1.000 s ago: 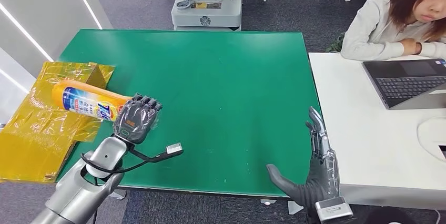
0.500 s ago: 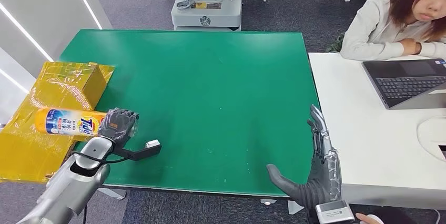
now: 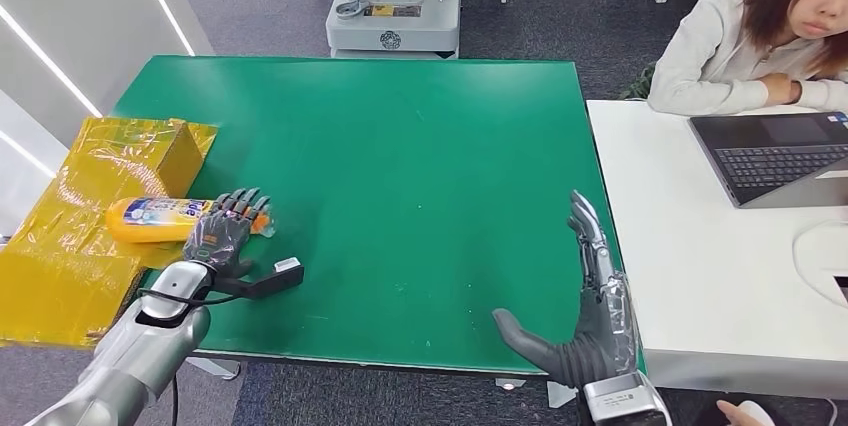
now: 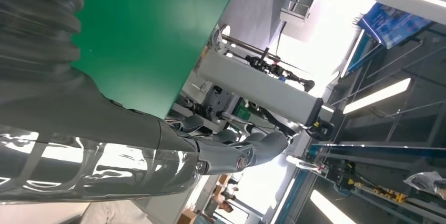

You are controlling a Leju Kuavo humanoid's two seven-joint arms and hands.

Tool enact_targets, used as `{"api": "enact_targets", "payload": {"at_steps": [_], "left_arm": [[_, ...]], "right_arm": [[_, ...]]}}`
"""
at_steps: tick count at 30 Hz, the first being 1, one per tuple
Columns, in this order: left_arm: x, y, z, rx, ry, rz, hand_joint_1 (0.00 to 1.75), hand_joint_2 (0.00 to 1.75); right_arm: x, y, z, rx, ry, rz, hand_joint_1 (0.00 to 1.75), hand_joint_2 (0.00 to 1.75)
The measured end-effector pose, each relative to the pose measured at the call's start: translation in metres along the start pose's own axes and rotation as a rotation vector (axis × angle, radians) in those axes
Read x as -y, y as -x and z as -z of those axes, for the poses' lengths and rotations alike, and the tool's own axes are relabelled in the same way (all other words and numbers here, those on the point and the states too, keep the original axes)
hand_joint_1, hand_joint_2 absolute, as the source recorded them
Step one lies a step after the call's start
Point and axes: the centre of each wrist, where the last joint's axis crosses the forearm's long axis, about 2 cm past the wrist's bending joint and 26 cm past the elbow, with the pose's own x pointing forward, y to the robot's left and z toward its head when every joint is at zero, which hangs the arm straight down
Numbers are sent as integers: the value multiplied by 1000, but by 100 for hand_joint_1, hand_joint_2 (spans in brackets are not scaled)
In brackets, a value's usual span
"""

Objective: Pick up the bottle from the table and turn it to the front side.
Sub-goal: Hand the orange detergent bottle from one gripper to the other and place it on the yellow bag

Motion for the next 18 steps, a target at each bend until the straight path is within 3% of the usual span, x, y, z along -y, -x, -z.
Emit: {"api": "enact_targets", "payload": {"at_steps": [5,9,18], "left_arm": [[5,-10,-4,0,-42,-167,0,175],[6,-24,-11,5,-160,-349,0,175],[-28,-76,-39,103,-745,-871,0,175]], "right_arm": [[-1,3,2,-6,11,11,0,175],[-2,5,1,-19,28,16,0,175],[-7,10,-6,-44,53,71,0,175]]}}
